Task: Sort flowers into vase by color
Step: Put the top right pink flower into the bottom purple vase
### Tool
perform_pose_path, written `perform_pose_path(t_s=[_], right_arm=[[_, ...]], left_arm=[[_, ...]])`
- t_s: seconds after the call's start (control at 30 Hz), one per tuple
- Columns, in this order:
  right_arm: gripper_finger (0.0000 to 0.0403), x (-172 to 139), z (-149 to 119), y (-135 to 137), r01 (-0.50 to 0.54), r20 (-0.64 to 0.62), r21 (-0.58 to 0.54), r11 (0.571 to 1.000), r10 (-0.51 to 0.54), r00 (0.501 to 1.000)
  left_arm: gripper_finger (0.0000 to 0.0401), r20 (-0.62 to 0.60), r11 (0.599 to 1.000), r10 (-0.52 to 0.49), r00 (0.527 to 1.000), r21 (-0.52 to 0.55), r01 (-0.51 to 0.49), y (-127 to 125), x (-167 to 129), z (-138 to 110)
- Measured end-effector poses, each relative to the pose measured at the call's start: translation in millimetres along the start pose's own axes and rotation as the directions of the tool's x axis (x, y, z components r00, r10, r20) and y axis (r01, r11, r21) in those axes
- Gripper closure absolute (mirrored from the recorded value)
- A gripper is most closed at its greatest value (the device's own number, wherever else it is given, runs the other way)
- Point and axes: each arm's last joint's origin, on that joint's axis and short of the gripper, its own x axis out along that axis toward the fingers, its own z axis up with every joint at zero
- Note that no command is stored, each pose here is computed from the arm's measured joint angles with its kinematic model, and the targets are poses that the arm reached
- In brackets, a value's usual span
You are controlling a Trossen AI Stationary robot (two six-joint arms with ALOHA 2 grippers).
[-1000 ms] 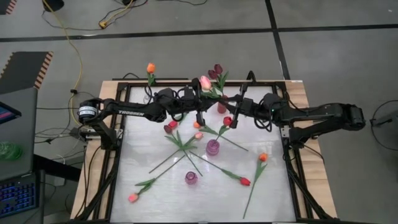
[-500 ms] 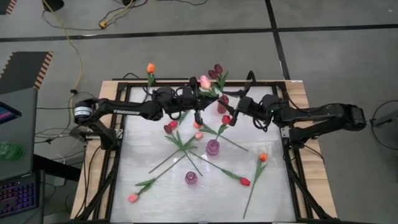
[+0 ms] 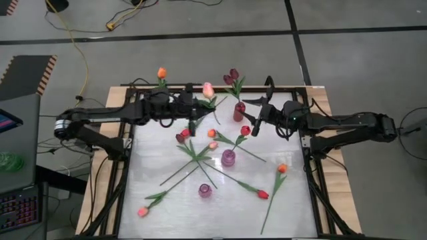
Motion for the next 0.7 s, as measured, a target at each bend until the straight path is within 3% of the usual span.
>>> perform_pose_path(t_s=[0.23,0.47,0.7], right_arm=[[0.0173,-2.6,-5.5,0.9,-0.021,-0.064,-0.017,1.000,0.020,0.998],[0.0173,-3.4,-12.5,2.9,-0.038,-0.135,0.026,0.999,0.041,0.990],[0.0173,-5.0,-21.6,5.3,-0.057,-0.225,0.043,0.997,0.065,0.972]], left_arm=[[0.0397,-0.073,0.989,-0.136,0.988,-0.071,0.130,-21.7,-26.4,7.4],[0.0397,-0.115,0.947,-0.308,0.944,-0.135,0.292,-56.7,-28.1,3.0],[0.0397,-0.135,0.917,-0.383,0.914,-0.173,0.359,-89.9,-28.0,-1.7]])
